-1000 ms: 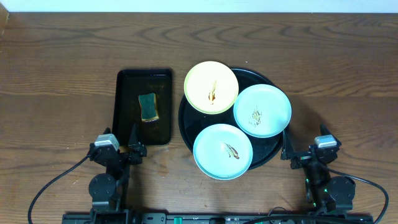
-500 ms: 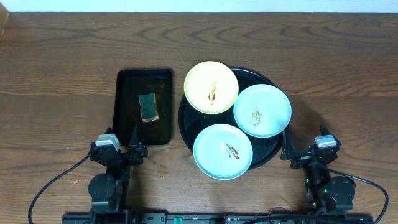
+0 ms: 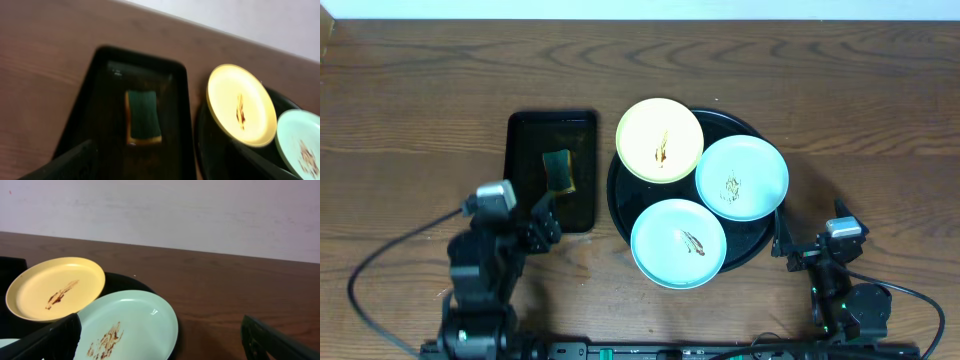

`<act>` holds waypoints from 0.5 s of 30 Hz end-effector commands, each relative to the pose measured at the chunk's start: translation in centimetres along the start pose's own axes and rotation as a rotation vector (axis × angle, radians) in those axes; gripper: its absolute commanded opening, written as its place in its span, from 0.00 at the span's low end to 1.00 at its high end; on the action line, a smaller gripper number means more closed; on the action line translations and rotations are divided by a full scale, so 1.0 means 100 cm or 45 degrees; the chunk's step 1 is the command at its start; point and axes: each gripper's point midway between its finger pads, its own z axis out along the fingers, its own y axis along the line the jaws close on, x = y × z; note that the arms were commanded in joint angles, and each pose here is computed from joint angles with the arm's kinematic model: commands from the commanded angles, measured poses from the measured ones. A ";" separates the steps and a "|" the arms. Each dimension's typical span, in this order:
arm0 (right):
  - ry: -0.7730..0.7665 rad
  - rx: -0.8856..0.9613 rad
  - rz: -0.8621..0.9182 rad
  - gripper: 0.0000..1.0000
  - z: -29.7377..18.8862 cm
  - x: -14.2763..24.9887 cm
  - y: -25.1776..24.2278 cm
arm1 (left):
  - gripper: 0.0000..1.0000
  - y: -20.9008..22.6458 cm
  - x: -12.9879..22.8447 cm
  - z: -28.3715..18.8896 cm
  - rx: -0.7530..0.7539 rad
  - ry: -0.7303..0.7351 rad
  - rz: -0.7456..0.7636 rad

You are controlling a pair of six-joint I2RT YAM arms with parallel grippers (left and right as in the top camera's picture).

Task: Clean dirty plates on tray and stack at the side
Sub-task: 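Raise the left gripper over the sponge on the black tray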

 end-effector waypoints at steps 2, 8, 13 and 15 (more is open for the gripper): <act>-0.007 -0.020 -0.015 0.99 0.000 -0.001 0.004 | 0.81 -0.009 -0.013 0.009 0.013 0.148 -0.029; -0.007 -0.020 -0.015 0.99 0.000 -0.001 0.004 | 0.81 -0.007 -0.018 0.024 -0.016 0.236 -0.046; -0.007 -0.020 -0.015 0.99 0.000 -0.001 0.004 | 0.81 -0.003 -0.009 0.031 -0.031 0.290 -0.056; -0.007 -0.020 -0.015 0.99 0.000 -0.001 0.004 | 0.81 -0.002 -0.005 0.032 -0.037 0.310 -0.059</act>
